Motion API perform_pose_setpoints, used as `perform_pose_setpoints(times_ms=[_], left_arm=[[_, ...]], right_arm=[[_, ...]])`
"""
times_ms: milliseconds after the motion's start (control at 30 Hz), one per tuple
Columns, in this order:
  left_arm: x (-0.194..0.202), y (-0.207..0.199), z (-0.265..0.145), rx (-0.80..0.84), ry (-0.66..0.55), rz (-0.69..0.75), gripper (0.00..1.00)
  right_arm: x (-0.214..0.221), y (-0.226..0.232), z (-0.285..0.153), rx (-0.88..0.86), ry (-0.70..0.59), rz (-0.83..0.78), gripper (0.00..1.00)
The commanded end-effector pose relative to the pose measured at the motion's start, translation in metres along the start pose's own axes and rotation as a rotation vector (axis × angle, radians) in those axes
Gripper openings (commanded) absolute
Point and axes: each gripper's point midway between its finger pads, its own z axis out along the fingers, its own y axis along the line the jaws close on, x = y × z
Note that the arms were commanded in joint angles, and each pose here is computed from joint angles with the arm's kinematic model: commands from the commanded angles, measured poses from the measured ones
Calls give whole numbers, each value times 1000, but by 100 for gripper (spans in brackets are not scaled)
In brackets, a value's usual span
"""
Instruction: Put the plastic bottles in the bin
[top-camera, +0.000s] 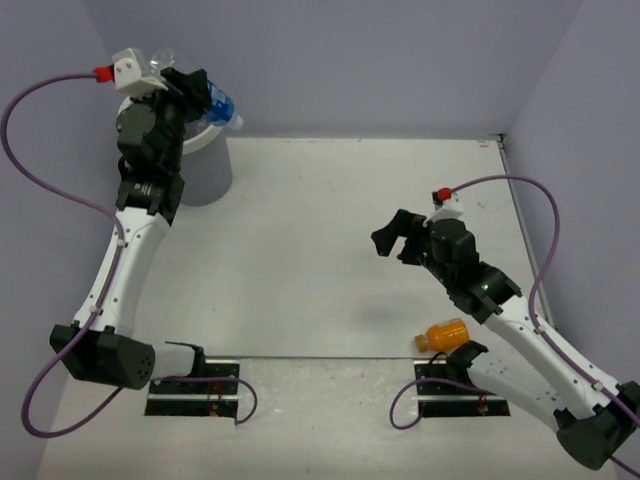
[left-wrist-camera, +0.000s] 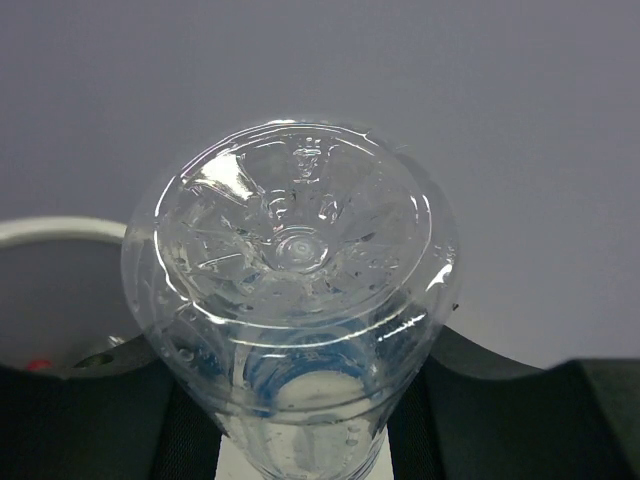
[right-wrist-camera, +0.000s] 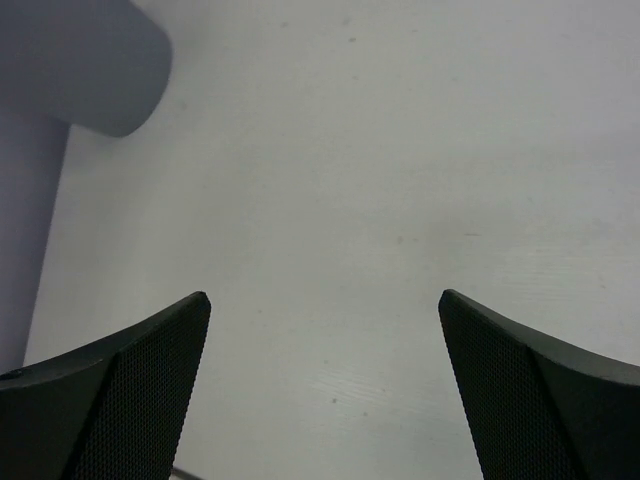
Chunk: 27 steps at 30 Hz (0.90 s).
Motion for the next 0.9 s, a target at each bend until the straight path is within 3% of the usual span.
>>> perform_pose_setpoints(times_ms=[0,67,233,400,467,533,567,867], left_arm=[[-43,53,32,-240,-138,209,15],[-61,69,44,-301,-195,247,15],[-58,118,80,-428,-182,283,17],[-29,181,110,-516,-80,316,33],[-27,184,114,-503,-71,297,57],[-24,184,115,-486,-71,281,91],[-23,180,116,-466,-67,272,100],[-38,100,109,-137,29,180,100]], right_arm=[[15,-67,-6,237,-48,112,99],[23,-81,-11,271,-56,134,99],[34,-100,-29,365,-34,197,99],[53,-131,-61,566,29,275,99],[62,-133,-71,599,85,296,99],[67,-137,-87,651,127,303,99],[69,-140,-93,674,139,310,99],[98,-146,-147,828,303,418,99]])
